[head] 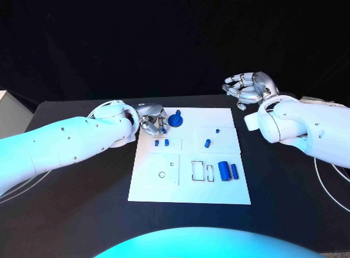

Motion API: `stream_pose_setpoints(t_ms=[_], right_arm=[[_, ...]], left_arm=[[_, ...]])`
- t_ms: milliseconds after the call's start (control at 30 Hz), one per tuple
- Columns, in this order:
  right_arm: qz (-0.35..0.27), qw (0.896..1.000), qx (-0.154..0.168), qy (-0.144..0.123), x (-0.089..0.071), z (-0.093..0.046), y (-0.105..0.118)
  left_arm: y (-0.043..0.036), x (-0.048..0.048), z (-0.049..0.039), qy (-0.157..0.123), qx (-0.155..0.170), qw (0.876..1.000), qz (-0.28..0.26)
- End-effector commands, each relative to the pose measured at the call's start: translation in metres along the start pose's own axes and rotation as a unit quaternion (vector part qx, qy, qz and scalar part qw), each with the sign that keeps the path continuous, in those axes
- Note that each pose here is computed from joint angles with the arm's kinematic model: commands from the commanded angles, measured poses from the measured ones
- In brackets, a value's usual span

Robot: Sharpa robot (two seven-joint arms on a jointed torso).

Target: Assemble the parts on the task board

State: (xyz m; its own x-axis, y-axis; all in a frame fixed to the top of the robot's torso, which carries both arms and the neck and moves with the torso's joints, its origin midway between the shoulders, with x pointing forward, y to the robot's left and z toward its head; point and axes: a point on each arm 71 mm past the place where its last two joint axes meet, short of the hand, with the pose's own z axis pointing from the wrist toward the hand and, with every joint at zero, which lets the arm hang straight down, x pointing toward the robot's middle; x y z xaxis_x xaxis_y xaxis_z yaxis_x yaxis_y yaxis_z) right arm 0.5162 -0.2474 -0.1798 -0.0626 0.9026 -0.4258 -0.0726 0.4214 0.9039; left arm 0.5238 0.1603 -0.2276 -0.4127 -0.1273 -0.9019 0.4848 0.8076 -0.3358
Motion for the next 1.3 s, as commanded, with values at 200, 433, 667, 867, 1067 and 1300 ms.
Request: stream_pose_setpoints(t_ms=[200,433,667,867,1067,1300], right_arm=[[-0.002,1.000,-0.010,0.008,0.0019,-0.0001,0.0017],[-0.002,1.000,-0.010,0.008,0.0018,-0.0001,0.0016],[-0.002,1.000,-0.010,0.008,0.0017,-0.0002,0.0016],[-0.003,1.000,-0.010,0.008,0.0017,-0.0001,0.0016],[-0.002,1.000,-0.011,0.008,0.0019,-0.0002,0.0017],[-0.002,1.000,-0.011,0.009,0.0020,-0.0002,0.0017]], left_arm=[[-0.0012,0.0041,0.0031,0.012,-0.001,1.000,0.002],[0.0004,0.0061,0.0040,0.016,-0.006,1.000,0.003],[0.0015,0.0073,0.0039,0.022,-0.010,1.000,0.008],[0.0010,0.0076,0.0035,0.022,-0.009,1.000,0.010],[-0.0001,0.0069,0.0027,0.015,-0.006,1.000,0.009],[-0.0006,0.0063,0.0026,0.011,-0.004,1.000,0.009]])
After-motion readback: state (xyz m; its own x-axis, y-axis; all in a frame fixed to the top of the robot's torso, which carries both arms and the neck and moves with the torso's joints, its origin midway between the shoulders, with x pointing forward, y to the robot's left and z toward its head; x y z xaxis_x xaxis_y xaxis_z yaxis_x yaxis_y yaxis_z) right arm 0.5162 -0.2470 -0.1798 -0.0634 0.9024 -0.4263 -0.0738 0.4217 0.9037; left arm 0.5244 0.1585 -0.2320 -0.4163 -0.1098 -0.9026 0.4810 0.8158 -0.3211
